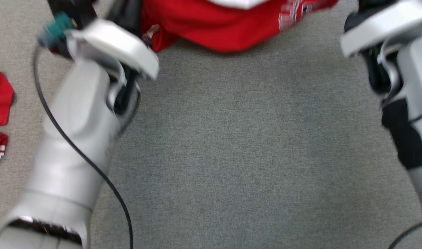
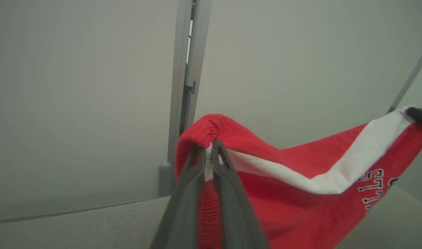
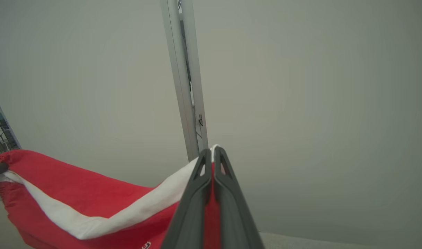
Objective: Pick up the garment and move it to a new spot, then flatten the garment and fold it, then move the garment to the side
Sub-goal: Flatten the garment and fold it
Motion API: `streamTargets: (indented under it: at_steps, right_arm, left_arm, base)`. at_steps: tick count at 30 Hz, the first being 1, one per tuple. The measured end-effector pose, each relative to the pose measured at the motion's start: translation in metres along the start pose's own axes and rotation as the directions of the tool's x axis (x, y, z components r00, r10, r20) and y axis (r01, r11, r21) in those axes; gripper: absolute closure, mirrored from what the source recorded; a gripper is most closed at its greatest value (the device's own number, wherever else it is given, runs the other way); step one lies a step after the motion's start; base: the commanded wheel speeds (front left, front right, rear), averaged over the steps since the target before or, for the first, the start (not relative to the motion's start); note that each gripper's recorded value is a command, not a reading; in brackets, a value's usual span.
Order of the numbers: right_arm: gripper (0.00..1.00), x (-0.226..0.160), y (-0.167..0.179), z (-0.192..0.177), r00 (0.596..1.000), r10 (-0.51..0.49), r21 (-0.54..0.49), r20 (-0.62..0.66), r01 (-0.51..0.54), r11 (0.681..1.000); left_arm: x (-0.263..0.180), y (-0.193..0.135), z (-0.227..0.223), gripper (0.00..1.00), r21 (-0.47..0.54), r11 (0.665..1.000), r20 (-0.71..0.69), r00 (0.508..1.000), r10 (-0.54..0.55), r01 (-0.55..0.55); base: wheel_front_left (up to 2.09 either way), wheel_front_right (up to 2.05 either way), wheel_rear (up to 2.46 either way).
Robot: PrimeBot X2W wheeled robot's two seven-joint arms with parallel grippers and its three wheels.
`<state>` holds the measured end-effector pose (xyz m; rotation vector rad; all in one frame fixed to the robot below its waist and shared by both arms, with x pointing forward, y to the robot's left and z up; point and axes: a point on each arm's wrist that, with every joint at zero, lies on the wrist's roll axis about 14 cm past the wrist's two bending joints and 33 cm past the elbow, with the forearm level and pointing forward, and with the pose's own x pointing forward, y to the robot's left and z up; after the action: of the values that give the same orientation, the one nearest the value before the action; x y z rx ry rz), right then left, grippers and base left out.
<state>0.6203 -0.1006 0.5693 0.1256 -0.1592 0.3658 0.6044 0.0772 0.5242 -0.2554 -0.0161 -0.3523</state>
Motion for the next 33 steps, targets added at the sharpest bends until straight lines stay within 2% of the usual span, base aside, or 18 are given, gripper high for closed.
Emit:
streamTargets:
  at_steps: [5,12,20,33]
  right_arm:
    - [1.00,-0.054,0.008,-0.050,0.995,-0.010,0.122,-0.097,0.022,0.992]
    - [1.00,-0.138,0.018,-0.087,0.978,-0.041,0.203,-0.203,0.083,0.976]
    - [1.00,-0.217,0.022,-0.097,0.956,-0.098,0.232,-0.277,0.165,0.959]
    - [1.00,-0.296,0.049,-0.090,0.916,-0.109,0.269,-0.387,0.225,0.936]
  left_arm:
    - [-0.048,-0.015,-0.049,1.00,-0.058,0.998,-0.077,0.997,-0.015,0.010]
    - [-0.119,-0.028,-0.086,1.00,-0.117,0.993,-0.148,0.989,-0.001,-0.017]
    - [-0.186,-0.046,-0.108,1.00,-0.135,0.991,-0.252,0.967,-0.020,-0.015]
    - [-0.272,-0.070,-0.105,1.00,-0.129,0.991,-0.409,0.912,-0.029,-0.027]
  base:
    - [0.00,0.00,0.00]
    - [0.00,0.00,0.00]
    - [0.00,0.00,0.00]
    - [0.00,0.00,0.00]
